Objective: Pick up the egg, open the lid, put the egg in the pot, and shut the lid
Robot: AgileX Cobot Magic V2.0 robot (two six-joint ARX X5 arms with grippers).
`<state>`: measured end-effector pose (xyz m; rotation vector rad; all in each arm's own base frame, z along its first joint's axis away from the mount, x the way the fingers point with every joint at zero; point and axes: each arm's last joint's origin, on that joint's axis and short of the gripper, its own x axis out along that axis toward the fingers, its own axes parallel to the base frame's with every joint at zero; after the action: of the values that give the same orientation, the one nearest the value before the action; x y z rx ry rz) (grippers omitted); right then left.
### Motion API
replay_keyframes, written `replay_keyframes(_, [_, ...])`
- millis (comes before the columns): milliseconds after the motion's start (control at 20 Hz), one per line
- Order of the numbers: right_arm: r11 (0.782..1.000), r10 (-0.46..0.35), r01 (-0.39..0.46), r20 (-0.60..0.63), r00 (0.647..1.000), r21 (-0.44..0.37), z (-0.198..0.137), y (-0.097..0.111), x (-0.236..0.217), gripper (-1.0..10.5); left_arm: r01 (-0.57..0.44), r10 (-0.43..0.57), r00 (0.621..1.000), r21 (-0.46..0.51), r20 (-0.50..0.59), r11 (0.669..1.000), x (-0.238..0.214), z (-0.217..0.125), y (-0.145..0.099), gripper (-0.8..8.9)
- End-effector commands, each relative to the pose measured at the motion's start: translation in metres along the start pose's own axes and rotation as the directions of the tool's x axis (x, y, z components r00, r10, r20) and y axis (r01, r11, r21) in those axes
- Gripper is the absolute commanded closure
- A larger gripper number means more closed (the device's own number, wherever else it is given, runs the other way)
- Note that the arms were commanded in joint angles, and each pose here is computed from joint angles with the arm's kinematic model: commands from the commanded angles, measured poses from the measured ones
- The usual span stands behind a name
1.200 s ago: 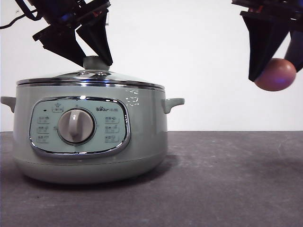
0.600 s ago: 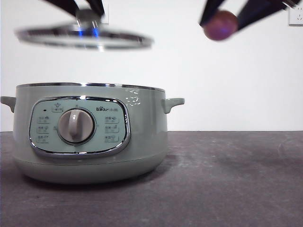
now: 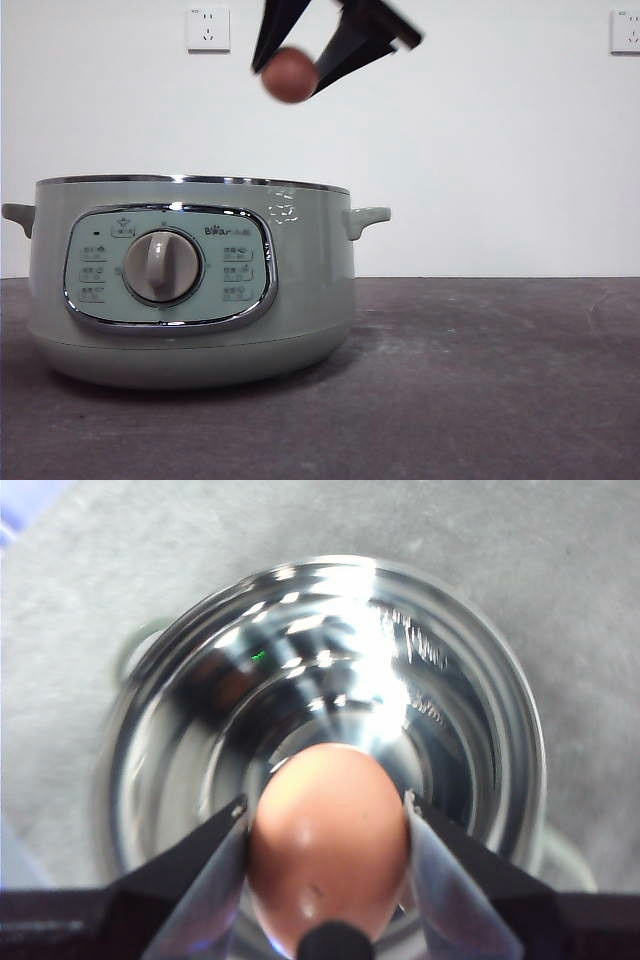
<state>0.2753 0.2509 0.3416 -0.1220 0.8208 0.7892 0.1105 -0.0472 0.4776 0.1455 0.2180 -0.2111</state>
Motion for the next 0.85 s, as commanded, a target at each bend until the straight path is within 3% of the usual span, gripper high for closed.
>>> replay_keyframes(50, [0.998, 0.006, -0.010, -0.046, 0.999, -0.069, 0.012, 0.002, 0.033, 9.6, -0.032, 0.033, 0.996, -0.011, 0.087, 0.999, -0.024, 0.005, 0.007, 8.22])
replay_keyframes(450, [0.981, 0.019, -0.050, -0.163, 0.987, -0.188, 0.000, 0.016, 0.121, 9.6, -0.032, 0.032, 0.997, -0.009, 0.075, 0.999, -0.048, -0.005, 0.013, 8.22])
replay_keyframes(850, [0.975, -0.040, -0.018, -0.255, 0.966, -0.222, -0.022, 0.012, 0.160, 9.6, -0.027, 0.027, 0.999, -0.002, 0.043, 1.000, -0.048, -0.008, 0.013, 8.22])
